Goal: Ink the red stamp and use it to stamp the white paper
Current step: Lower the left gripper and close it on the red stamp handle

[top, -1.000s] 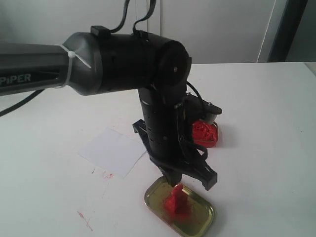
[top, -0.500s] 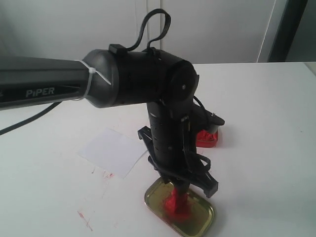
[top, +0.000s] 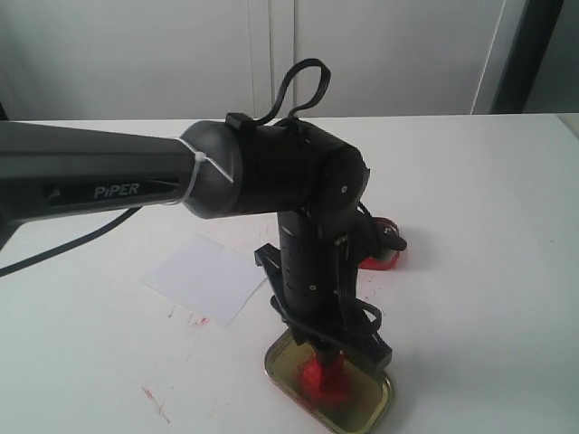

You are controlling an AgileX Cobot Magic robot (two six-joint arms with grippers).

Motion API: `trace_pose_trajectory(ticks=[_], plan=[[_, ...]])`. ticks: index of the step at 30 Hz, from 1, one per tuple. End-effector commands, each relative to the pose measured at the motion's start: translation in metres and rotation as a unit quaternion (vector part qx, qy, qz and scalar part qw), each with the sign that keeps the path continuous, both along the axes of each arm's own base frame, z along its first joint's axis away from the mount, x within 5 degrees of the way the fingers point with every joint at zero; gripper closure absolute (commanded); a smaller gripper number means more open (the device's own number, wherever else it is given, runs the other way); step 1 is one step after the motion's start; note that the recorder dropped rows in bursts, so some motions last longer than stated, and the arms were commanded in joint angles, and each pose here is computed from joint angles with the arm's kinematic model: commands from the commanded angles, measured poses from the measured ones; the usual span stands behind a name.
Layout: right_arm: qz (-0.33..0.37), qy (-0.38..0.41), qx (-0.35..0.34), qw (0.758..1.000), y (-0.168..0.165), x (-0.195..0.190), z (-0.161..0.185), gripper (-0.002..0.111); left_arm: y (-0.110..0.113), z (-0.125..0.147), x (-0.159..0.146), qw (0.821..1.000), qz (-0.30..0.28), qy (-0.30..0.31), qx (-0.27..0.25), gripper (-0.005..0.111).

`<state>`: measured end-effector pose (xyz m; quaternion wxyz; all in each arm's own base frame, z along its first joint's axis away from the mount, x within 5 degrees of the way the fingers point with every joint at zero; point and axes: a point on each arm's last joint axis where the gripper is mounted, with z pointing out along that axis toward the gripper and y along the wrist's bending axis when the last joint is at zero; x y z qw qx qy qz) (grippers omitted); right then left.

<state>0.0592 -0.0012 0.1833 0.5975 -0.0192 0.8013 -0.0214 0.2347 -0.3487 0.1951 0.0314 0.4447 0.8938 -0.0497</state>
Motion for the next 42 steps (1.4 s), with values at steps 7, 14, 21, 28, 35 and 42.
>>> trace_pose_trajectory(ticks=[7,14,21,28,35,42], plan=[[-0.003,-0.004,0.001,1.000,0.000,0.000,-0.001,0.108,-0.004,0.000,0.000,1.000,0.003,-0.002,-0.009,0.063],[-0.003,-0.004,0.001,1.000,0.000,0.000,-0.001,0.108,-0.004,0.000,0.000,1.000,0.007,-0.003,-0.011,0.063],[-0.003,-0.004,0.001,1.000,0.000,0.000,-0.001,0.108,-0.005,-0.002,0.001,1.000,0.012,-0.004,-0.014,0.063],[-0.003,-0.004,0.001,1.000,0.000,0.000,-0.001,0.108,-0.005,-0.010,0.001,1.000,0.019,0.004,-0.002,0.063],[-0.003,-0.004,0.001,1.000,0.000,0.000,-0.001,0.108,-0.005,-0.015,0.001,1.000,0.019,0.011,0.007,0.071],[-0.003,-0.004,0.001,1.000,0.000,0.000,-0.001,0.108,-0.004,-0.015,0.000,1.000,0.020,0.014,0.012,0.095]])
